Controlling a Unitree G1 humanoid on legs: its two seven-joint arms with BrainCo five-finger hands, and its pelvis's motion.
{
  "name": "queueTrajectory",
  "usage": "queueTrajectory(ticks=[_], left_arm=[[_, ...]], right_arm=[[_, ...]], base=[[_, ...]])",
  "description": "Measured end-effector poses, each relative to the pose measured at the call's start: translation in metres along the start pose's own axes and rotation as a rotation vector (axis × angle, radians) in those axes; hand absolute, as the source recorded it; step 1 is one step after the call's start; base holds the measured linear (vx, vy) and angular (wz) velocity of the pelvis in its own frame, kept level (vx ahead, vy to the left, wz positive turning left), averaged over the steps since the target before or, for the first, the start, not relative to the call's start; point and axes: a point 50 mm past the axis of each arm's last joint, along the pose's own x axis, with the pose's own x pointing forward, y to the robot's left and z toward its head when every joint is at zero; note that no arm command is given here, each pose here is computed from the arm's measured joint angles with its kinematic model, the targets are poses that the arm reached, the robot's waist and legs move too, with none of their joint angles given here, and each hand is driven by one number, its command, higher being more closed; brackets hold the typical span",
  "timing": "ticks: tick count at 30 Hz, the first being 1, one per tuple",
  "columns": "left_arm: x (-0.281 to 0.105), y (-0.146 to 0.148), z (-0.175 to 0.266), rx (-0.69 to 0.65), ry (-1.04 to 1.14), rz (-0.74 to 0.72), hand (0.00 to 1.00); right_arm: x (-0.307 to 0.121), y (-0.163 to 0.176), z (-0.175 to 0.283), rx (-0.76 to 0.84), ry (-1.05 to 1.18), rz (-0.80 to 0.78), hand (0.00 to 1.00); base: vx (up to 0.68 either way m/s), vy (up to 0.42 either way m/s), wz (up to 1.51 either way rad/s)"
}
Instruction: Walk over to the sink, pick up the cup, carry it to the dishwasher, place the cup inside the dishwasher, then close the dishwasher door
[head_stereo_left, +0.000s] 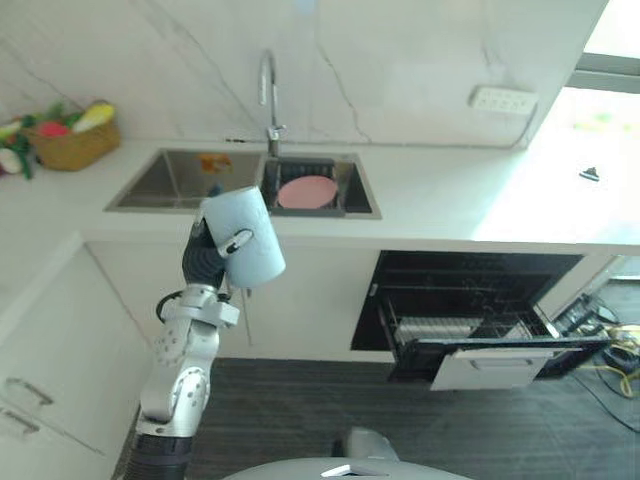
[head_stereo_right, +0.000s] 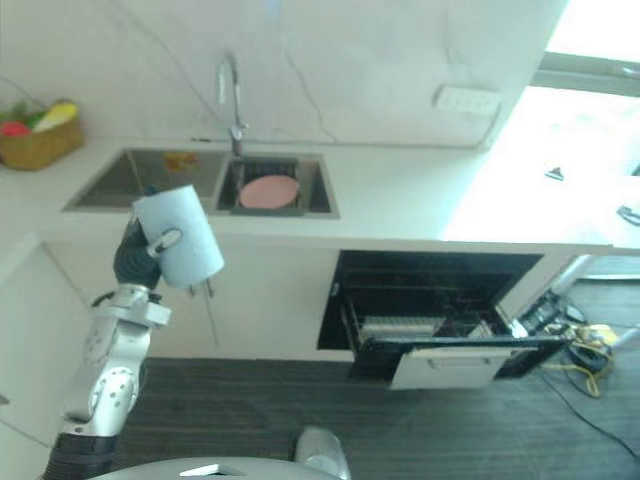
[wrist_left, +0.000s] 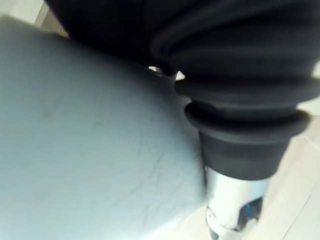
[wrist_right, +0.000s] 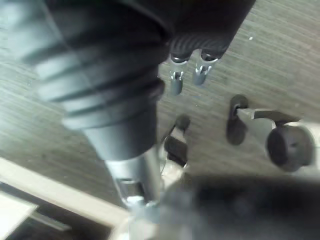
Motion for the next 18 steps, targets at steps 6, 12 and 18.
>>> queueTrajectory(ticks=[6,12,18], left_arm=[[-0.001,-0.031,-0.014,-0.066,0.051,-0.098,1.0],[-0.004,-0.033,-0.008,-0.032,0.027,-0.094,1.0],[-0.009,-0.015,0.006,0.003,-0.031,-0.027,1.0]], right_arm=[[-0.002,-0.008,-0.01,0.004,0.093,-0.025,0.0],[-0.004,-0.021,0.024,-0.013,0.026,-0.079,0.0],[-0.001,-0.006,0.034,-0.041,0.007,-0.041,0.0]], base=[[0.47,-0.173,0.06],[0.31,-0.041,-0.69],[0.28,0.207,-0.62]])
